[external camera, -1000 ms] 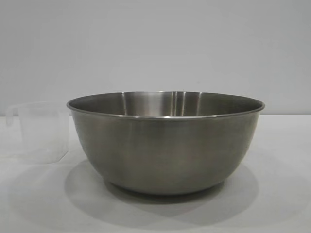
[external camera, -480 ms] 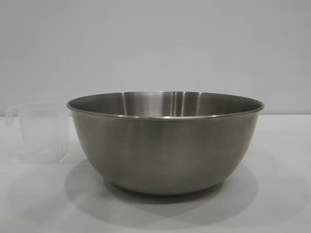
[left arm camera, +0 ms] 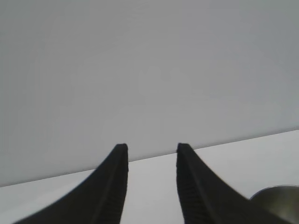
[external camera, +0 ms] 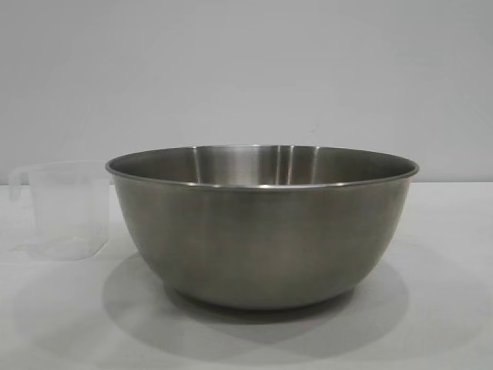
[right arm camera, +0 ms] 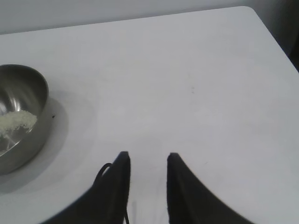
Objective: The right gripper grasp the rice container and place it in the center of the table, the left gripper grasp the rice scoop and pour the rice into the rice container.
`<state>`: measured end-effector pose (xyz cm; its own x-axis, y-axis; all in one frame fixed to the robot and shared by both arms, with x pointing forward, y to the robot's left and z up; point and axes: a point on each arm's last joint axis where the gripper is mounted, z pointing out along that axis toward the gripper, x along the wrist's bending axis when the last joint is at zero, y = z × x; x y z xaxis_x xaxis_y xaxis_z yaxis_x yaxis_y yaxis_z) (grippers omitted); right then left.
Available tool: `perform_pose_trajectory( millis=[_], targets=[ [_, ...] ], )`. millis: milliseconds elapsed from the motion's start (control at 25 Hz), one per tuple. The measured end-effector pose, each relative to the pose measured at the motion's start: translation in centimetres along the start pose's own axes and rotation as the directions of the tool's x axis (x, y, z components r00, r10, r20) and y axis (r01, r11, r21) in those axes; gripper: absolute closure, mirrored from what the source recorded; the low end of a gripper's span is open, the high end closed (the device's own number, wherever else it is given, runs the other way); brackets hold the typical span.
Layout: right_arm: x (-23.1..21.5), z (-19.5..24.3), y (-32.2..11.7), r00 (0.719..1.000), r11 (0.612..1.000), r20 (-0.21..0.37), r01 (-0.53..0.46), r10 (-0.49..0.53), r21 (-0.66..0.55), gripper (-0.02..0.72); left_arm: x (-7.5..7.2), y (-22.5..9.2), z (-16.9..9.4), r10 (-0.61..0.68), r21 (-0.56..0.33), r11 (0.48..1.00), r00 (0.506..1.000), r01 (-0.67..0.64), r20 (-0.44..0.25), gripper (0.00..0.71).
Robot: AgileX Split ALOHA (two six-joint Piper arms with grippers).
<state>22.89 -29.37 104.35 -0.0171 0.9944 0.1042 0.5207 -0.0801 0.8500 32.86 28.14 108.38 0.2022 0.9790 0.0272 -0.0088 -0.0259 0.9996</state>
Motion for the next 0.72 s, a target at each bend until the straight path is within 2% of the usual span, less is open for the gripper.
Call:
perform_pose_trajectory(
  millis=[120, 200, 240, 320, 400, 440, 480, 520, 600, 720],
  targets=[
    [0.0, 0.0, 0.0, 1.000, 1.000, 0.000, 0.000, 0.000, 0.000, 0.563, 0.0, 0.1, 0.0, 0.002, -0.007, 1.000, 1.000, -0.002, 0.001, 0.498],
    [0.0, 0.0, 0.0, 1.000, 1.000, 0.000, 0.000, 0.000, 0.000, 0.563, 0.0, 0.4, 0.0, 0.029, -0.051, 0.998, 1.000, -0.029, -0.006, 0.498],
    [0.0, 0.0, 0.0, 1.000, 1.000, 0.000, 0.000, 0.000, 0.000, 0.563, 0.3, 0.8, -0.1, 0.023, -0.096, 0.995, 0.999, -0.026, -0.031, 0.498],
    [0.0, 0.0, 0.0, 1.000, 1.000, 0.000, 0.000, 0.000, 0.000, 0.563, 1.0, 1.4, -0.5, 0.005, -0.152, 0.988, 0.993, -0.022, -0.114, 0.498],
    [0.0, 0.0, 0.0, 1.000, 1.000, 0.000, 0.000, 0.000, 0.000, 0.563, 2.4, 1.9, -1.2, -0.078, -0.159, 0.987, 0.961, 0.036, -0.265, 0.498],
    [0.0, 0.0, 0.0, 1.000, 1.000, 0.000, 0.000, 0.000, 0.000, 0.563, 3.0, 1.9, -1.6, -0.100, -0.127, 0.990, 0.935, 0.060, -0.339, 0.498],
    [0.0, 0.0, 0.0, 1.000, 1.000, 0.000, 0.000, 0.000, 0.000, 0.563, 3.8, 1.6, -2.2, -0.087, -0.031, 0.996, 0.896, 0.081, -0.435, 0.498],
    [0.0, 0.0, 0.0, 1.000, 1.000, 0.000, 0.000, 0.000, 0.000, 0.563, 4.1, 1.3, -2.7, -0.050, 0.058, 0.994, 0.878, 0.089, -0.477, 0.498],
    [0.0, 0.0, 0.0, 1.000, 1.000, 0.000, 0.000, 0.000, 0.000, 0.563, 4.1, 0.4, -3.5, 0.013, 0.237, 0.964, 0.868, 0.120, -0.496, 0.498],
    [0.0, 0.0, 0.0, 1.000, 1.000, 0.000, 0.000, 0.000, 0.000, 0.563, 3.4, -0.3, -4.7, -0.024, 0.290, 0.940, 0.882, 0.180, -0.471, 0.498]
  ],
)
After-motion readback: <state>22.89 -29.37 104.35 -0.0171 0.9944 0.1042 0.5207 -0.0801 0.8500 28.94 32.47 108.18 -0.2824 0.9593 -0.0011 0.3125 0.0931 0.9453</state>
